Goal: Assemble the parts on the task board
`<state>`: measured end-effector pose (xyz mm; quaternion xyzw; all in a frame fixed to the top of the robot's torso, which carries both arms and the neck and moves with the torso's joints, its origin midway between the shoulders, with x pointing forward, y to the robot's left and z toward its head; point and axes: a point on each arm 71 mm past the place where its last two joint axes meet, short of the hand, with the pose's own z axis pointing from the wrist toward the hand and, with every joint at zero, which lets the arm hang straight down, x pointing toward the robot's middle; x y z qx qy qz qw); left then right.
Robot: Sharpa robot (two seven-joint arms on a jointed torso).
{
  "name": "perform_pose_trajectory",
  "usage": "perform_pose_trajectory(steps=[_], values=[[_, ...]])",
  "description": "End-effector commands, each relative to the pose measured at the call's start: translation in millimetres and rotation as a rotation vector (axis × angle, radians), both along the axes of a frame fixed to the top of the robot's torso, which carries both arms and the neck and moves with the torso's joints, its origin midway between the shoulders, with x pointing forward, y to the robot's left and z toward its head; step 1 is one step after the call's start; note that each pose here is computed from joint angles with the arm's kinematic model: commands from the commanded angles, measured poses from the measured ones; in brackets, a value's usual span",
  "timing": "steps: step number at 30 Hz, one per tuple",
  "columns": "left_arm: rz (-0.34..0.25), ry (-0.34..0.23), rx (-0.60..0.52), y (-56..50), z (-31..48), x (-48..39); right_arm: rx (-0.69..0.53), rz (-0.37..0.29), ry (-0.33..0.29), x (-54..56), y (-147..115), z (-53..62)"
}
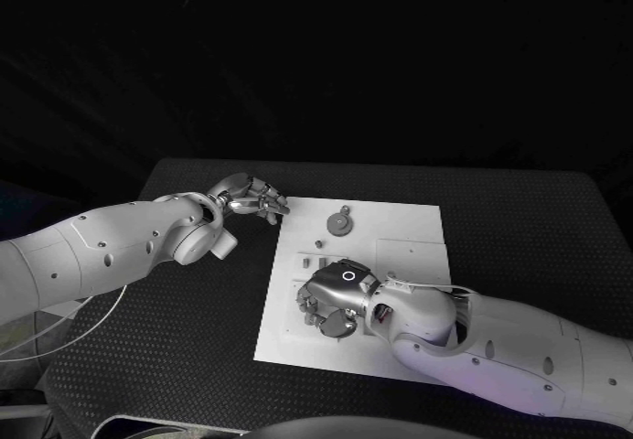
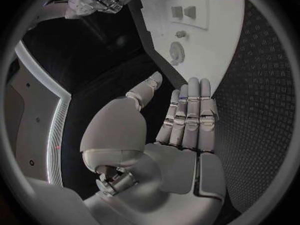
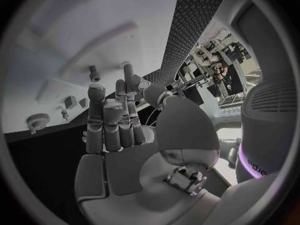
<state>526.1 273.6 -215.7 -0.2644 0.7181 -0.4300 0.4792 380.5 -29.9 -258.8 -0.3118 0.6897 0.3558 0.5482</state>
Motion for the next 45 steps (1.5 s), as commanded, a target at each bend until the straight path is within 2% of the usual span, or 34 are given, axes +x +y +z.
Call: perform_pose_trajectory(steps=[1, 30, 38, 45], values=[[-0.016, 0.002, -0.010, -2.7, 0.7, -0.6, -0.044, 0.007, -0.002, 0.5, -2.1, -5.5], [-0.013, 0.006, -0.007, -0.4, 0.5, -0.9, -0.052, -0.004, -0.008, 2.6, -7.4, -6.5], [-0.013, 0.005, -0.007, -0.4, 0.5, -0.9, -0.031, 0.000, 0.032, 1.9, -3.8, -6.8], [-0.014, 0.006, -0.007, -1.1, 0.5, -0.8, -0.013, 0.007, 0.041, 0.5, 0.2, -6.9]])
